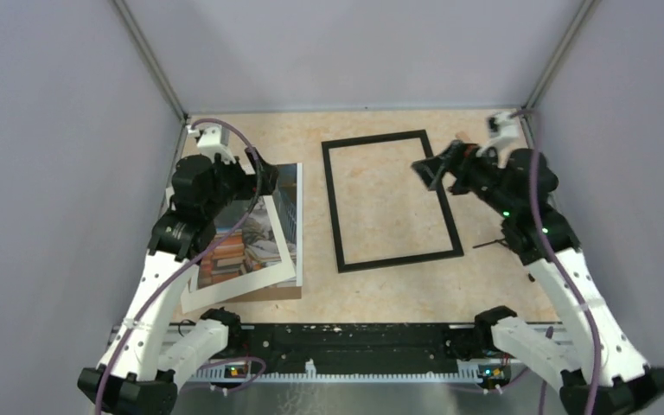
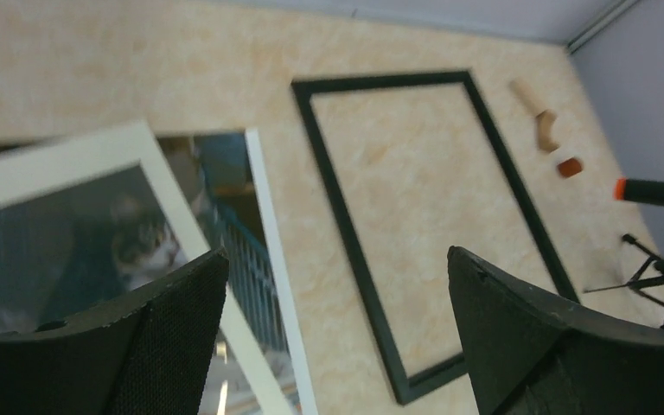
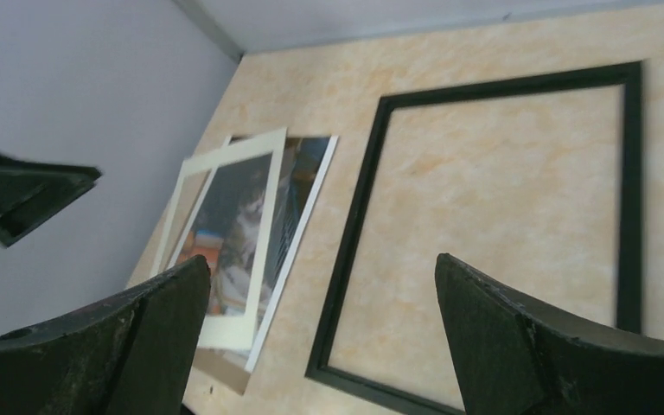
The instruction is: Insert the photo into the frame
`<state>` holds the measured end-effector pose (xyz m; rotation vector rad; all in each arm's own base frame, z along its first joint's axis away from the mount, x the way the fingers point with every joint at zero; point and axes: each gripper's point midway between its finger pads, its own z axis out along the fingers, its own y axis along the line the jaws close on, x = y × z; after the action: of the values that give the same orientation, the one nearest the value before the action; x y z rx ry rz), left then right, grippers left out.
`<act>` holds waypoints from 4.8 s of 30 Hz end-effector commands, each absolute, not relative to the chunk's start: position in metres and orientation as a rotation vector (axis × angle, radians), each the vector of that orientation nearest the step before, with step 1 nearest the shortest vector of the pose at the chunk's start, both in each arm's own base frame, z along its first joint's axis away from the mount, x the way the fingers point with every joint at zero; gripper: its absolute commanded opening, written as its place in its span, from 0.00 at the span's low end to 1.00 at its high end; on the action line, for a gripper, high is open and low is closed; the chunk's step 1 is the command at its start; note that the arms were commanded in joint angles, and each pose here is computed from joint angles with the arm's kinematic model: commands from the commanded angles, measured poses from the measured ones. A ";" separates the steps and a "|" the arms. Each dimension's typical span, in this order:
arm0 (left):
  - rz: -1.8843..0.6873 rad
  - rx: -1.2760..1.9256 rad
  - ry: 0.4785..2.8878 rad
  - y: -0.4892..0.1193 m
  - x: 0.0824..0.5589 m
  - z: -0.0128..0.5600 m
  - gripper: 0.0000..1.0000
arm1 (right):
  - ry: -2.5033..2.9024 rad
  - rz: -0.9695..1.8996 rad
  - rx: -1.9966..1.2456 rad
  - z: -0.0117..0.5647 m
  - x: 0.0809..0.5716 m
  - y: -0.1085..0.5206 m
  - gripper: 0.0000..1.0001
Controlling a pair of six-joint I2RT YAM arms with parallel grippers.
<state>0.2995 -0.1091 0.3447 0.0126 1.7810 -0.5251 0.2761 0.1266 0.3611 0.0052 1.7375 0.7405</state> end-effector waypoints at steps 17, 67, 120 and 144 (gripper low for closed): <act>-0.500 -0.807 2.261 -0.063 0.252 0.118 0.97 | 2.303 1.489 -0.208 0.148 0.191 0.425 0.92; -0.668 -0.987 2.468 -0.091 0.198 0.026 0.98 | 2.262 1.858 0.067 0.099 0.160 0.465 0.61; -0.949 -0.111 2.122 -0.135 0.262 0.213 0.98 | 2.467 0.966 -0.176 0.105 0.263 0.241 0.00; -1.224 -0.052 2.329 -0.227 0.268 0.127 0.98 | 2.267 0.913 0.220 0.096 0.288 0.123 0.12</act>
<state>0.2648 -0.2079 0.1315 -0.0511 2.3874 -1.1423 0.2809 0.1257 0.0870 0.1705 2.3397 0.9138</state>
